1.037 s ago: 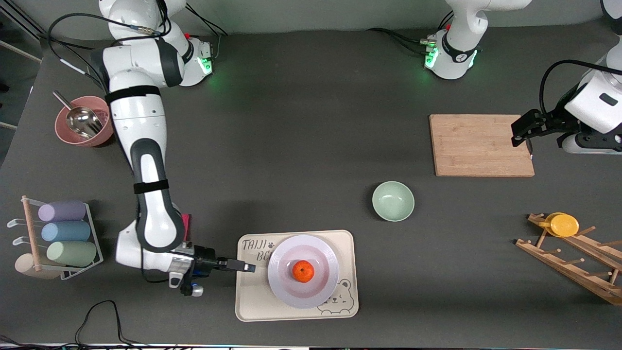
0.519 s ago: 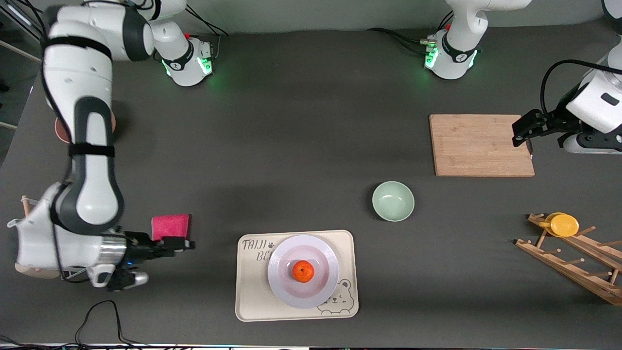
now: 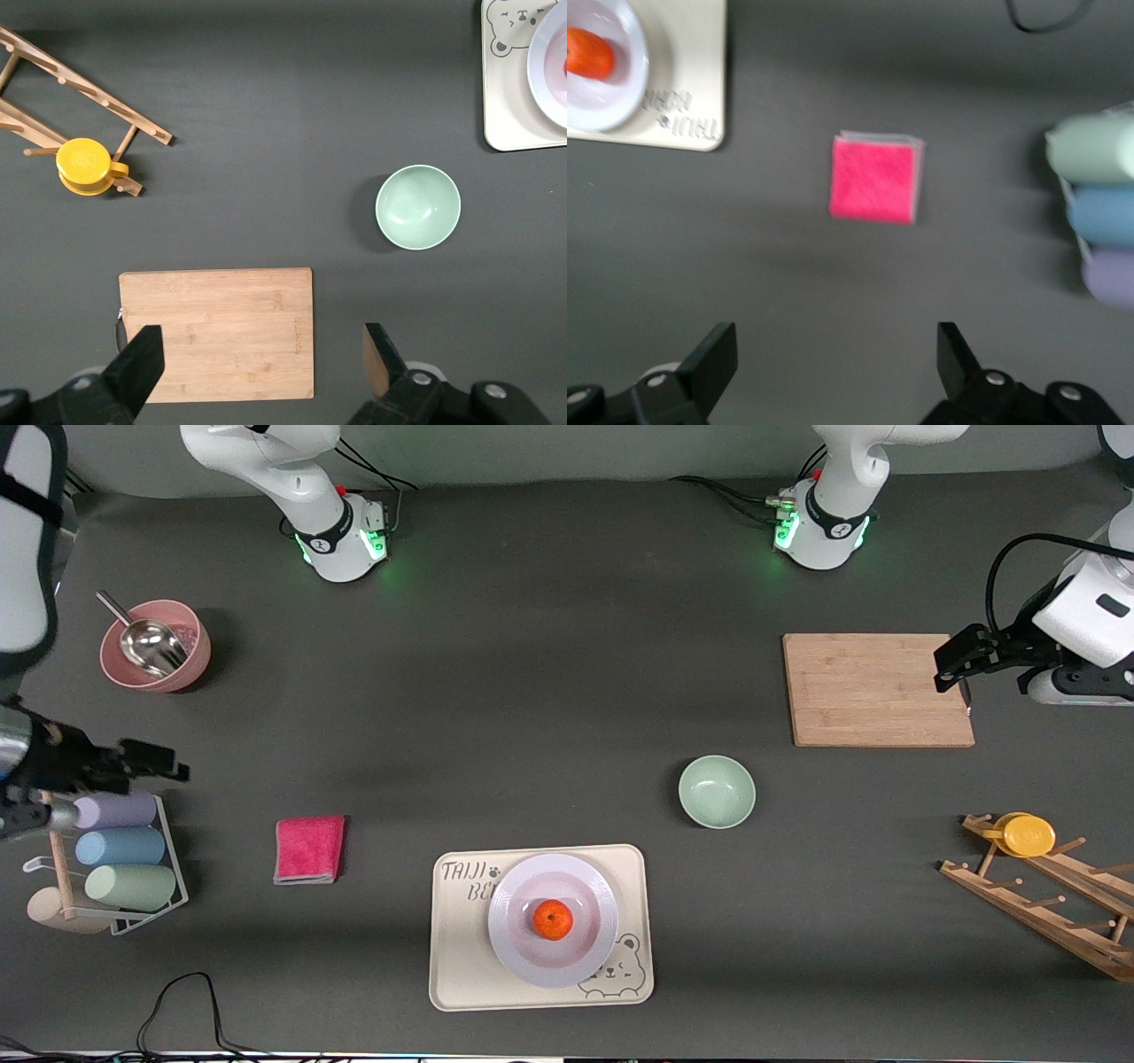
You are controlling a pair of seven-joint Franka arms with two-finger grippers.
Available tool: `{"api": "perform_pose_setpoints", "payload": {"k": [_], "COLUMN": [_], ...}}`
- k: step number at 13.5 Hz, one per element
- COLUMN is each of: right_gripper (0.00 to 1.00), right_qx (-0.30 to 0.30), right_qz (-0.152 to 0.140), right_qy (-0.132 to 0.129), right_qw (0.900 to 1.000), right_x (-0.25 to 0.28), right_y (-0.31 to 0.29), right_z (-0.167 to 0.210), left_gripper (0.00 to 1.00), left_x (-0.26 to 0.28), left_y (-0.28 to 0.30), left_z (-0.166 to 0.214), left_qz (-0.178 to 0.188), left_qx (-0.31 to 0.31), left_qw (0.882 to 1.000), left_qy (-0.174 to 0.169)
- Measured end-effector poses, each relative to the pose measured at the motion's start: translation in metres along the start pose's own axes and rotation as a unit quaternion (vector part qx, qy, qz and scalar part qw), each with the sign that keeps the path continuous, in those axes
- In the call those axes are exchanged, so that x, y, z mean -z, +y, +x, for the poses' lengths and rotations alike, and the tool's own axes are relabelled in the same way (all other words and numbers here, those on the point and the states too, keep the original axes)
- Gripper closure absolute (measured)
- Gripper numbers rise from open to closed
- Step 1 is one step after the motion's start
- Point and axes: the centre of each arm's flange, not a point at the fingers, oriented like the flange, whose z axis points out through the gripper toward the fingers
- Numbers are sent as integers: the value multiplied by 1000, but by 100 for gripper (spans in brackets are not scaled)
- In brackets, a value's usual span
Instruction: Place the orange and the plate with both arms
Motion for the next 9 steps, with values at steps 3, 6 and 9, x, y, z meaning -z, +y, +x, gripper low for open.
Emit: {"api": "perform_pose_setpoints", "payload": {"k": [3,6,9], "right_gripper": [0,0,0], "right_qx": [-8,-10,-18], "right_qz": [-27,-35,-40], "right_qy": [-6,-5,-6], "right_qw": [1000,999,999], "right_x": [36,51,55], "right_y": [-17,-17,-16], "right_z": [-31,-45,-49], "left_gripper": [0,0,0], "left_x": [-1,-3,-3], "left_y": [-3,-5,1], "left_z": [0,0,-1], "left_qz": [0,2,20], "left_qx": [3,4,-6], "left_qw": [1000,1000,1000], "left_qy": [-1,-4,-3]}}
